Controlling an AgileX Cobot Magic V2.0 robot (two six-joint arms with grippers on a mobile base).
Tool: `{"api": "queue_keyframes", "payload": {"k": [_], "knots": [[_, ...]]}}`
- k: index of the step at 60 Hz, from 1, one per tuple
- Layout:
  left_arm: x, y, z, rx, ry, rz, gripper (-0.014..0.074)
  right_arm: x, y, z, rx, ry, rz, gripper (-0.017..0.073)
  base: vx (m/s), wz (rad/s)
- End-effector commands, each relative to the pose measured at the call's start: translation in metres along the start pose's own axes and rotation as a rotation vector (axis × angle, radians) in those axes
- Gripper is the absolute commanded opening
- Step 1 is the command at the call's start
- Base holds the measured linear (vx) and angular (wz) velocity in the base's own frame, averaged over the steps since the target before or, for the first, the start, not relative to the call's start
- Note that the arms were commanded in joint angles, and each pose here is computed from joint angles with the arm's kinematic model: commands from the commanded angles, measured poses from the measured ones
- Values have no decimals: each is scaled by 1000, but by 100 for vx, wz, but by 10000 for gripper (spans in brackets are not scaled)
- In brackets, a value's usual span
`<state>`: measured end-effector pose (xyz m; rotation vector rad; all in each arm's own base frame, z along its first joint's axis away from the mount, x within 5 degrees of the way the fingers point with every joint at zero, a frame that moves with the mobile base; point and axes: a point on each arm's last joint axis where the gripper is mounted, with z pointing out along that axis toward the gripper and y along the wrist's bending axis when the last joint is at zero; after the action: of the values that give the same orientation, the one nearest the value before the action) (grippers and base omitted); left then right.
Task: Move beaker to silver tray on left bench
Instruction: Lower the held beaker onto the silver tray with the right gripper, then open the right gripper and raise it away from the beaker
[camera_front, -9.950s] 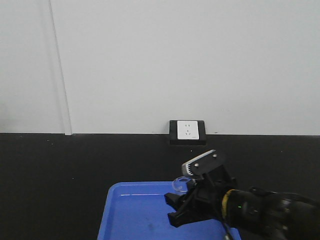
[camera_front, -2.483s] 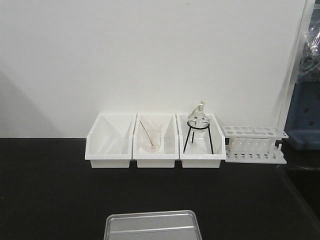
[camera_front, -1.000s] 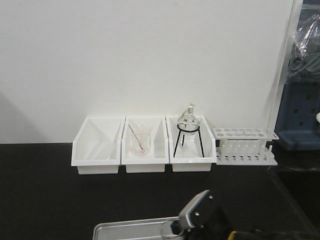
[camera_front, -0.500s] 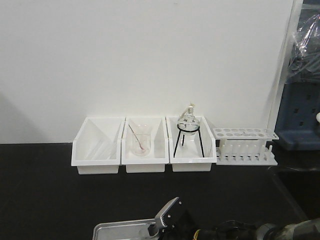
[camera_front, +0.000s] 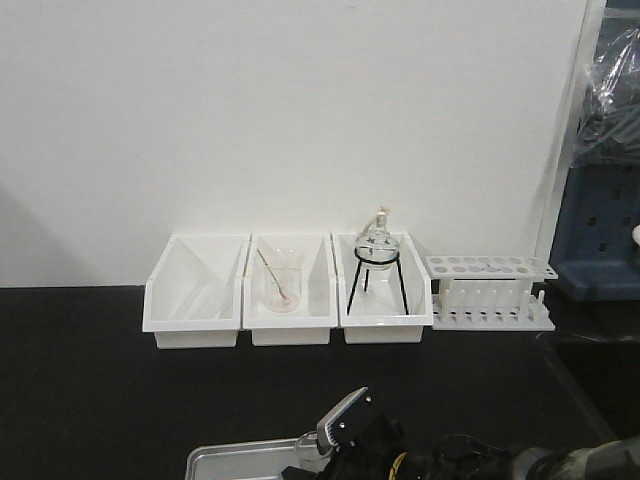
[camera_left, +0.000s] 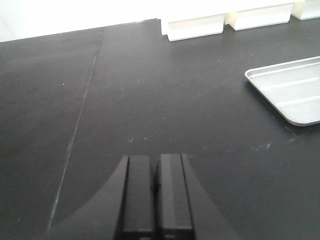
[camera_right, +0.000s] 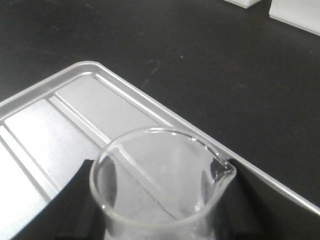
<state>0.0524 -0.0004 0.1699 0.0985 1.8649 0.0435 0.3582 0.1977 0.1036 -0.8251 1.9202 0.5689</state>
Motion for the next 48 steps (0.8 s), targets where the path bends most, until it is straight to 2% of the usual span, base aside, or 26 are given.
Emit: {"api": "queue_keyframes", "payload": {"k": [1, 7, 20, 28, 37, 48], "knots": [[-1, -1, 2, 7, -64, -2, 1, -33, -3, -9, 7, -128, -5, 132, 0, 0], [-1, -1, 2, 7, -64, -2, 1, -33, -3, -9, 7, -122, 17, 200, 0, 0], [-1, -1, 2, 7, -64, -2, 1, -33, -1, -9, 2, -121, 22, 433, 0, 0], [-1, -1, 2, 7, -64, -2, 1, -33, -1, -9, 3, -122, 23, 546, 0, 0], [-1, -1, 2, 7, -64, -2, 1, -37, -1, -11, 5, -133, 21, 610, 0, 0], [-1, -1, 2, 7, -64, -2, 1, -64, 1, -28, 16, -202, -9, 606, 0, 0]]}}
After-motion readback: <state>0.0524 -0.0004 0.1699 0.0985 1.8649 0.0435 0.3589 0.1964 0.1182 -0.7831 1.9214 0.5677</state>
